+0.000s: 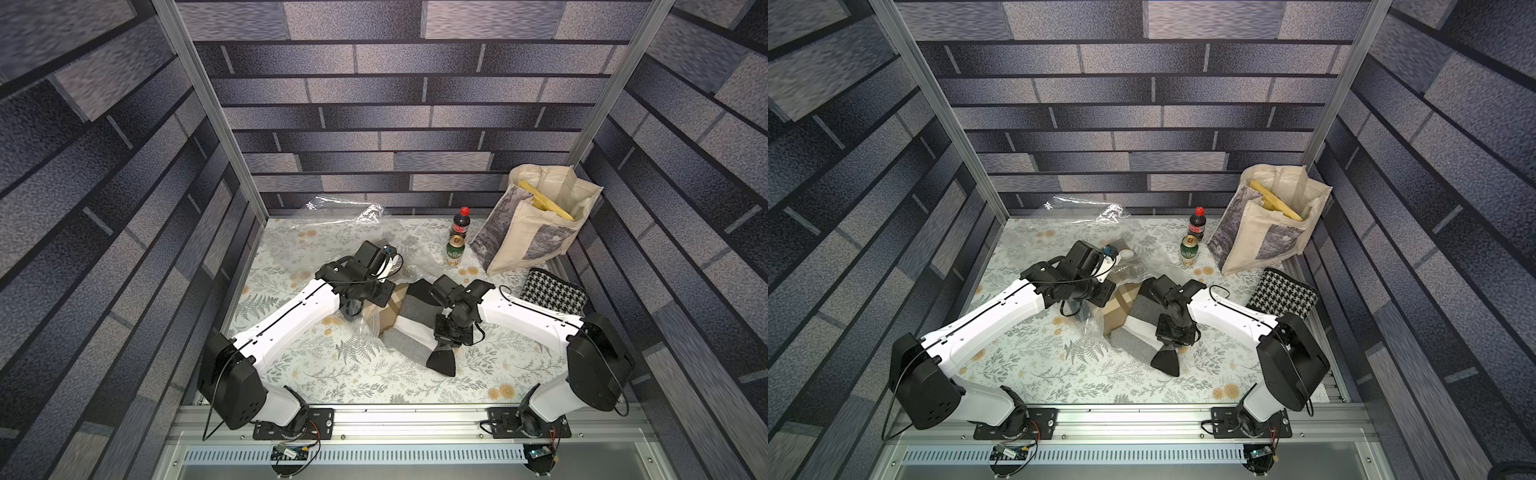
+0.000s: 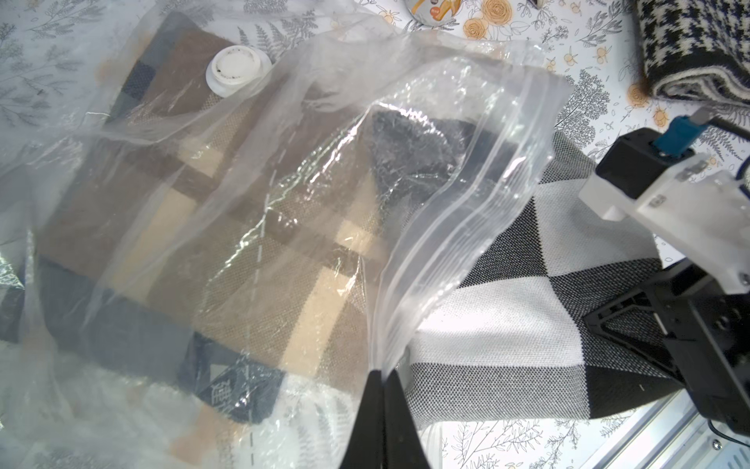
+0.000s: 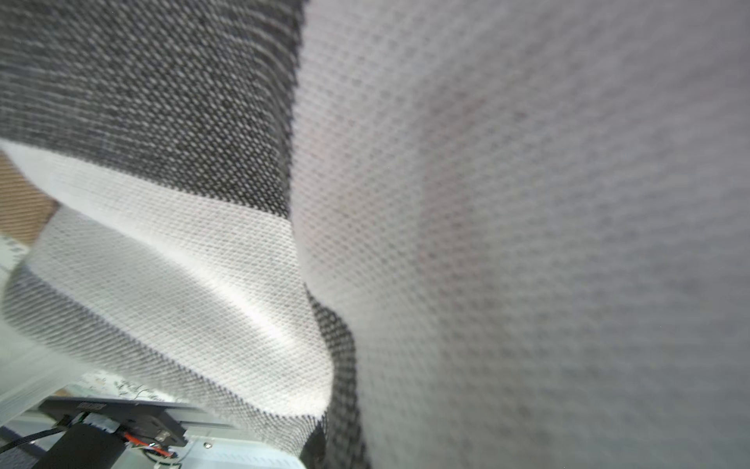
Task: Take the scarf out of the vacuum bag
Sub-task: Take out the scarf from the vacuum bag.
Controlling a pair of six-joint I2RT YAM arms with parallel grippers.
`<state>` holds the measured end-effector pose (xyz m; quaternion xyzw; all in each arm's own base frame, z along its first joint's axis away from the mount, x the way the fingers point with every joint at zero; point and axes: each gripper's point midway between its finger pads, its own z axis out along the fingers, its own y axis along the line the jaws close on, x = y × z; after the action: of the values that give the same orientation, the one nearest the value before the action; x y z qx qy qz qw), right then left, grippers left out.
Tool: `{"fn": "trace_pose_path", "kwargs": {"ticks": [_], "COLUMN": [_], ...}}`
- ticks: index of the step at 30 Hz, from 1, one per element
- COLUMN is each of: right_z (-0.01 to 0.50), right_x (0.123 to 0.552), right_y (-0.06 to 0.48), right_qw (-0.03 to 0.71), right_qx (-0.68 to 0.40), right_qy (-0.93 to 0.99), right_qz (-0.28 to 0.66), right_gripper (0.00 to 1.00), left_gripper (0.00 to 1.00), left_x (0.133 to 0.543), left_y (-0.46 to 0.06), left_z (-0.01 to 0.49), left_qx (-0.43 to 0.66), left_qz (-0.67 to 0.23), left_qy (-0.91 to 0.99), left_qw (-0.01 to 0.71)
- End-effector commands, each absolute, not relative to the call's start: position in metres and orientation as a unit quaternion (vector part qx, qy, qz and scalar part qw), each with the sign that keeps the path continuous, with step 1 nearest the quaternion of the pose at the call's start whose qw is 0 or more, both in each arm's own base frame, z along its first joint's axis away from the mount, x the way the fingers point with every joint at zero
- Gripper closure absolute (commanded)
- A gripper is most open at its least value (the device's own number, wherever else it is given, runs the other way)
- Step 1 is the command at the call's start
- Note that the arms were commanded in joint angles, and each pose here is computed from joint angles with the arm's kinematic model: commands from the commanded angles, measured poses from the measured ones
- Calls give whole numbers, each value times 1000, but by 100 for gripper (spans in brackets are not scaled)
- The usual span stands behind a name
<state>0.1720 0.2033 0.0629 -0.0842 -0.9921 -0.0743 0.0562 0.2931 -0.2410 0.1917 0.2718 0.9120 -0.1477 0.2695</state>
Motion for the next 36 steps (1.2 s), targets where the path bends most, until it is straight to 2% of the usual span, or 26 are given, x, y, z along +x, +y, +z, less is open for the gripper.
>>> {"fn": "trace_pose_path", "kwargs": {"ticks": [1,19,27,36], "right_z": [51,31,31,39], "right_x": [151,139,142,138], "right_y": [162,85,62,36], "right_qw": [87,116,105,101], "right_qx": [-92,-206,-266,-288], "right_qy": [-992,-971,-958,-952], "right_qz": [-10,23,2,11], "right_gripper": [100,100,100,100], "left_gripper": [100,100,100,100], "left_x": [296,303,309,319], "left_y": [-242,-229,-216,-193], "left_z": [199,199,201,225], "left_qx": [264,243,221,173], "left_qz": [-148,-126,-112,-107], "left_qy": [913,921,926,920], "left_qw": [274,278,286,336]}}
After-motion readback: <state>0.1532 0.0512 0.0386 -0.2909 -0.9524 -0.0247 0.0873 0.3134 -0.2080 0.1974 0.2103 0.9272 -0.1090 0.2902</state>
